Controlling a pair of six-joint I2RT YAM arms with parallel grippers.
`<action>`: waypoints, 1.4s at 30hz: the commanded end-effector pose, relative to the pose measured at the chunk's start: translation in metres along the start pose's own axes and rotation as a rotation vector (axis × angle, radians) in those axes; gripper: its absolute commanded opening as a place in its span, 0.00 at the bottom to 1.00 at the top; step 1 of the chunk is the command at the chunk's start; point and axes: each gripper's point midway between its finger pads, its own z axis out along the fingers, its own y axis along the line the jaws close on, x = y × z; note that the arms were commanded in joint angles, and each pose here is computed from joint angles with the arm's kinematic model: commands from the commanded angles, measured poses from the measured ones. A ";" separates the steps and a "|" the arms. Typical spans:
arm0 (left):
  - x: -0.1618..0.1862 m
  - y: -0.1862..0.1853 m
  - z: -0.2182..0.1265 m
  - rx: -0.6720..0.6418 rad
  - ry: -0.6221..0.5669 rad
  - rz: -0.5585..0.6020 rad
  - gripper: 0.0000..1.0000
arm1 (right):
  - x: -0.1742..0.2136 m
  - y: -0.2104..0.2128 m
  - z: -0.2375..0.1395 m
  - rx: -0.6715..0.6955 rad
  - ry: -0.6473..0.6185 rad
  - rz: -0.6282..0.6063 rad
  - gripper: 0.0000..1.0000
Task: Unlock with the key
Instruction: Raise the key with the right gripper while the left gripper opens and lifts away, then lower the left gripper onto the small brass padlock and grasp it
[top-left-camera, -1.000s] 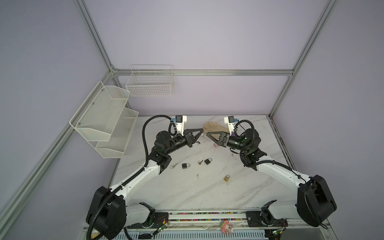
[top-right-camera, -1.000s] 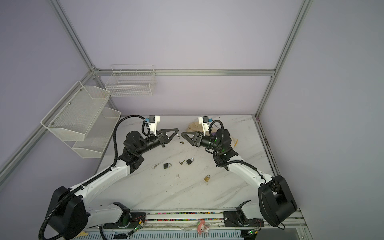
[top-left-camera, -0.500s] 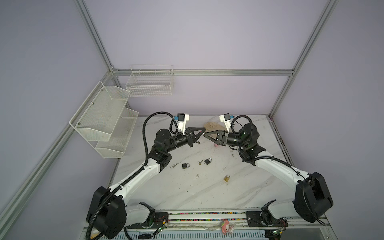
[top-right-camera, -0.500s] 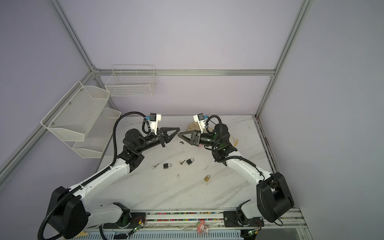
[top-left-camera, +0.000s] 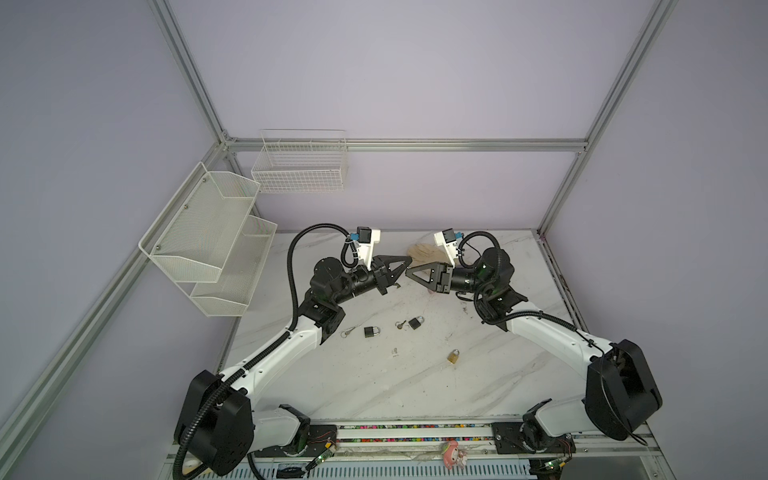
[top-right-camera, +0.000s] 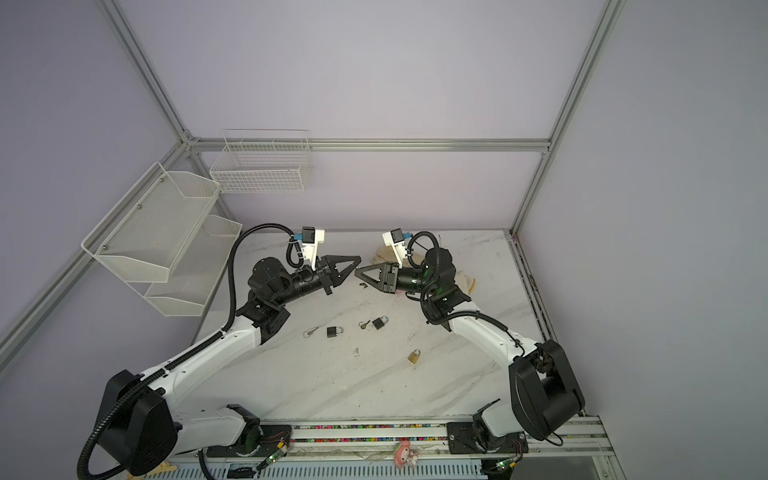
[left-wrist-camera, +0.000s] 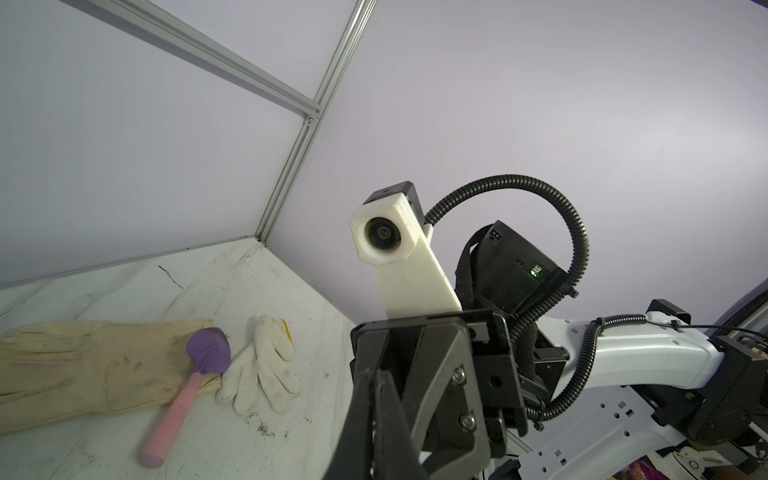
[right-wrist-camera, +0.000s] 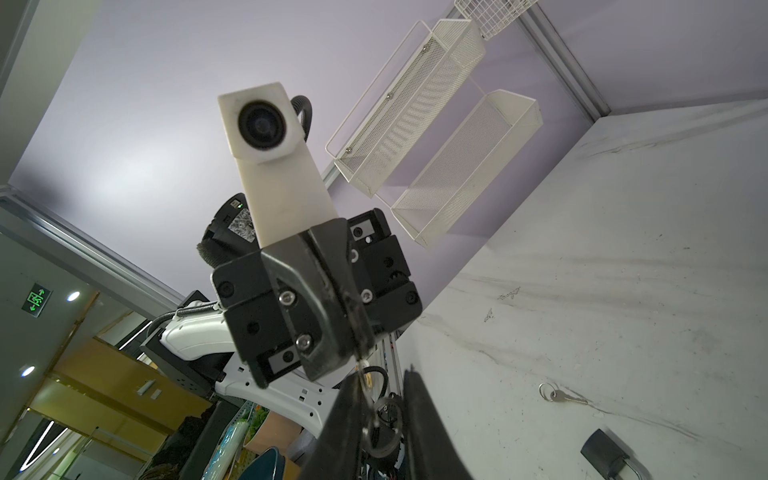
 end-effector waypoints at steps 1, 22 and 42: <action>-0.043 -0.031 0.002 0.059 -0.084 0.100 0.00 | -0.005 0.014 0.000 -0.031 -0.009 -0.043 0.11; -0.045 -0.013 -0.004 -0.065 -0.103 0.086 0.41 | -0.021 -0.004 -0.022 0.235 -0.087 -0.052 0.00; 0.165 0.026 -0.007 -0.626 0.489 -0.235 0.61 | 0.038 -0.145 -0.170 0.801 -0.173 0.284 0.00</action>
